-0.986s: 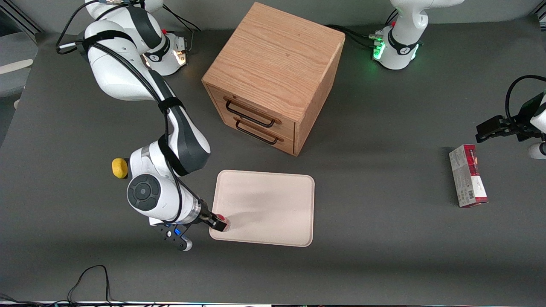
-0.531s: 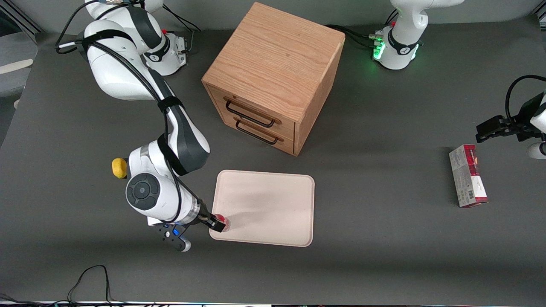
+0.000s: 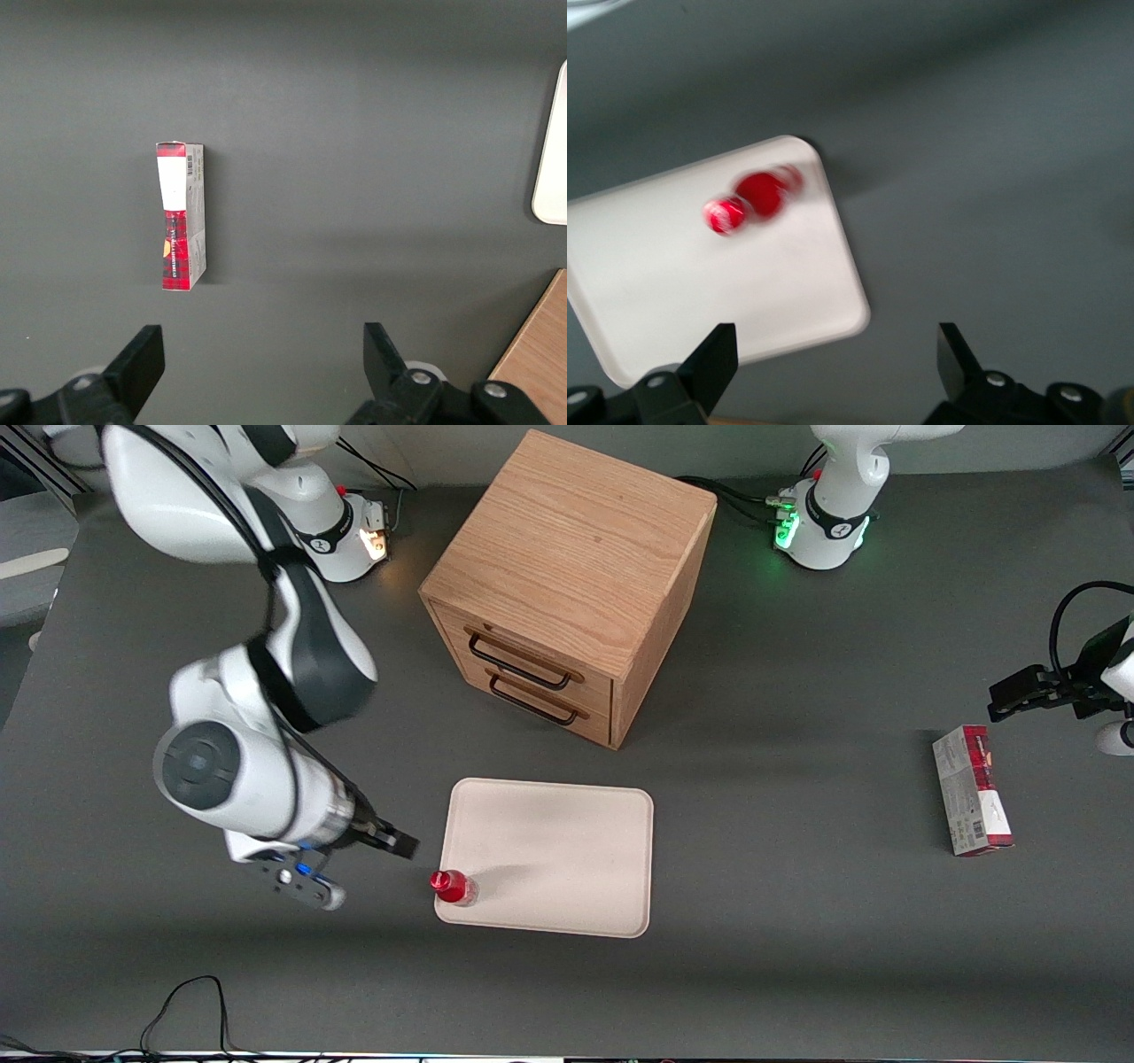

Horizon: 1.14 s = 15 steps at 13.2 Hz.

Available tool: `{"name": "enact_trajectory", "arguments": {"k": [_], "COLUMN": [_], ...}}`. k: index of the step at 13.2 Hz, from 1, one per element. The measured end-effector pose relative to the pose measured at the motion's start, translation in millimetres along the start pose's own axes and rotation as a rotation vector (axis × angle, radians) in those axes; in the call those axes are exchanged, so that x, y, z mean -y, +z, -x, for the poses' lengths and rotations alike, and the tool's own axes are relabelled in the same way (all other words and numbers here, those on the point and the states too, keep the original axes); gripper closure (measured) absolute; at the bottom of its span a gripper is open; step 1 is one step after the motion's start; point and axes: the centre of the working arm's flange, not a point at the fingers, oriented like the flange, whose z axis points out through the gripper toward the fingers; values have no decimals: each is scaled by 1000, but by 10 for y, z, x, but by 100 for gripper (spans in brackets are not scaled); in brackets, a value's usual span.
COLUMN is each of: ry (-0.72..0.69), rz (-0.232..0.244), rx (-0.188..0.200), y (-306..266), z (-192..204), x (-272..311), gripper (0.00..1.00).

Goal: Place coke bottle on tray

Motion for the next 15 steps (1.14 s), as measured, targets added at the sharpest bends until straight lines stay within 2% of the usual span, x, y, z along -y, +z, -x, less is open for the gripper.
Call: {"name": "enact_trajectory", "arguments": {"k": [3,5,7,9,15], "ry": [-217,-324,-378,-404,-397], "rz": [54,53,34,26,30], "rx": [73,100,81,65,81], "y": [-486,-898,-1225,-1335,-1242], "z": [347,613,859,1012,958], "x": [-1035,-1683,-1943,-1909,-1937], "gripper": [0,0,0,0,0]}}
